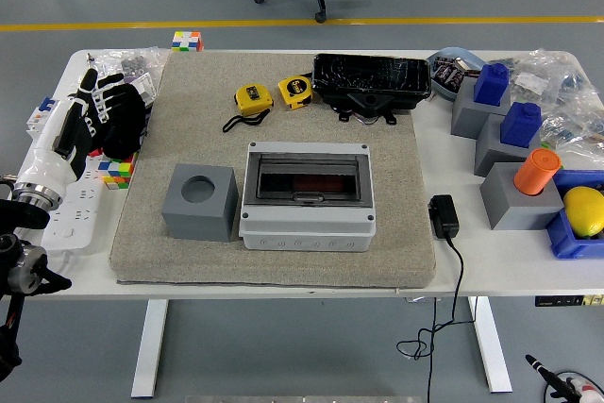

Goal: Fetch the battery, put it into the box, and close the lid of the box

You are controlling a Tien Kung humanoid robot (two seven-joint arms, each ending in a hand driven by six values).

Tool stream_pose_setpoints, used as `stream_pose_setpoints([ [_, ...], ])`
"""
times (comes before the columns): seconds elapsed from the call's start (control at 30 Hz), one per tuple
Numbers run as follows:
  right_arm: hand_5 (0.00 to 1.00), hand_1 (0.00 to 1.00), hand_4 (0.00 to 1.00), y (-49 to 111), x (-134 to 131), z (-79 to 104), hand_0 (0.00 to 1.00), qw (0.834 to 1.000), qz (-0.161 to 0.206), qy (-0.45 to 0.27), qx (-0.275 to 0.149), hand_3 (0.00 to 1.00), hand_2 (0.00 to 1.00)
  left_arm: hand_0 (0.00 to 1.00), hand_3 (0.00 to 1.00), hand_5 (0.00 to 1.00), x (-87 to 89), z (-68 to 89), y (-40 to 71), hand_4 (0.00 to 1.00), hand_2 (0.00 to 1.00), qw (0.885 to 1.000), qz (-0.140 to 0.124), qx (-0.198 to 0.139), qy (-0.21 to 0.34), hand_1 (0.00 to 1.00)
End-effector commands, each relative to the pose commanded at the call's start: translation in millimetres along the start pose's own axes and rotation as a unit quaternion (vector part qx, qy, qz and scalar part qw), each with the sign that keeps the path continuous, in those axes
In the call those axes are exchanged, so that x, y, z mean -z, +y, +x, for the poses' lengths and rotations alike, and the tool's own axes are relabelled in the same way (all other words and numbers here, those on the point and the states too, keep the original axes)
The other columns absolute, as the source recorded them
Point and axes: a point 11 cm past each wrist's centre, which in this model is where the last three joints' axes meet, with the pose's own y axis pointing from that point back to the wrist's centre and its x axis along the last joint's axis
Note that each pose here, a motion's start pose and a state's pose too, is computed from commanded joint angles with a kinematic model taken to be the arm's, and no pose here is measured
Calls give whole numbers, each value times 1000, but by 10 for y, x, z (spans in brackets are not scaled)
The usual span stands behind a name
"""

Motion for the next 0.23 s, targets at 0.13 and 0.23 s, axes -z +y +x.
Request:
stream_pose_setpoints([
  [0.13,998,863,998,-1,4,8,891,1000,0,-1,-1,847,807,830,792,998,-4,11,4,998,797,1000,-6,-4,2,837],
  [0.23,998,863,998,-2,7,16,891,1000,1,-2,-2,847,807,830,792,998,-31,10,3,998,797,1000,-12,-2,-20,837],
])
